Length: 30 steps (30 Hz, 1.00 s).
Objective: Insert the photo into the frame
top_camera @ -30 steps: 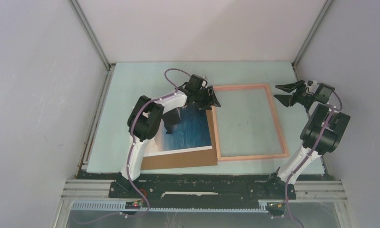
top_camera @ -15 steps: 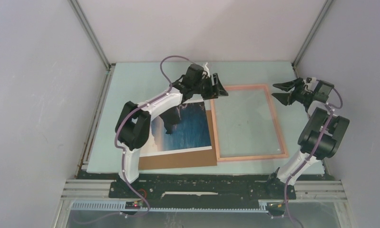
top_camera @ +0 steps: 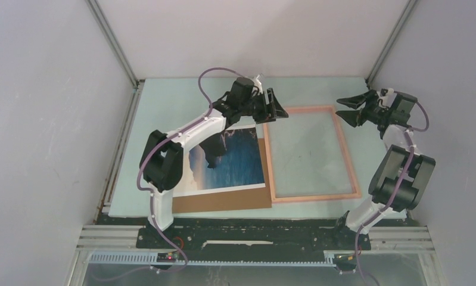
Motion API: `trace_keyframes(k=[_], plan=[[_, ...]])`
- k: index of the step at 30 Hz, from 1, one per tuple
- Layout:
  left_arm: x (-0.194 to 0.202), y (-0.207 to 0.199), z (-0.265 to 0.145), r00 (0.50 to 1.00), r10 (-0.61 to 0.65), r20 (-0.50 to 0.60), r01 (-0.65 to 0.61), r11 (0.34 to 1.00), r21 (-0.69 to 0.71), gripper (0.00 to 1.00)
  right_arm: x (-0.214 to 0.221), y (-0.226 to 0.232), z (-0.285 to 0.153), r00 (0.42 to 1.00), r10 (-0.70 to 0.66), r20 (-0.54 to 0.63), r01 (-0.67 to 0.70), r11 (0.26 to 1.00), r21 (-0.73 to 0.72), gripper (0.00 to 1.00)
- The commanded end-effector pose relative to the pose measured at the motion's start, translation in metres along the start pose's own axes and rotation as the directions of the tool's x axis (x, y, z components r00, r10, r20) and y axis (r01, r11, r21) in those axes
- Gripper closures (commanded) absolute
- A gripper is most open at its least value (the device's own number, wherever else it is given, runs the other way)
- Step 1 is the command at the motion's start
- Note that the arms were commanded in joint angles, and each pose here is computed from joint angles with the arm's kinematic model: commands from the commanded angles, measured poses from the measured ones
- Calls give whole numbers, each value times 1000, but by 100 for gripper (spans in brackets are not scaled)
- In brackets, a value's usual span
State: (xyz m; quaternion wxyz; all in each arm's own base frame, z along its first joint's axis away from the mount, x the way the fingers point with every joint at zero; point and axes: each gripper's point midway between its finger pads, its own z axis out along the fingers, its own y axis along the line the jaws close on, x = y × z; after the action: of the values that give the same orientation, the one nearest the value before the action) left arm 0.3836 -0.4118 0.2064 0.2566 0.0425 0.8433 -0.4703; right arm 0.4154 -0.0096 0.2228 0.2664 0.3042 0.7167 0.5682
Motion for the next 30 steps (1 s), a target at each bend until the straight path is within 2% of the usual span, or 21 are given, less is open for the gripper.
trace_keyframes(k=[1,8,14,20,24,27,30], plan=[[-14,-51,-33,999,-1,39,-3,994,108,29,24,37,-3,1000,-23,-20,22,999,-33,34],[-13,-61,-45,999,-11,50,5,991,132,29,33,50,-4,1000,-21,-7,21,999,-26,34],[-22,-77,-62,996,-22,87,10,990,140,30,57,64,3,998,-41,-42,39,999,-26,33],[-23,-89,-67,984,-171,56,162,977,135,33,62,87,-3,999,-46,10,47,998,-42,33],[-18,-98,-58,980,-200,1,197,966,167,34,65,98,-7,999,-21,28,23,998,-55,33],[-19,-117,-59,983,-183,-16,181,952,247,30,67,100,-9,999,6,34,-4,999,-49,33],[-27,-132,-67,987,-156,42,139,953,269,26,70,104,-10,999,24,41,-22,999,-48,33]])
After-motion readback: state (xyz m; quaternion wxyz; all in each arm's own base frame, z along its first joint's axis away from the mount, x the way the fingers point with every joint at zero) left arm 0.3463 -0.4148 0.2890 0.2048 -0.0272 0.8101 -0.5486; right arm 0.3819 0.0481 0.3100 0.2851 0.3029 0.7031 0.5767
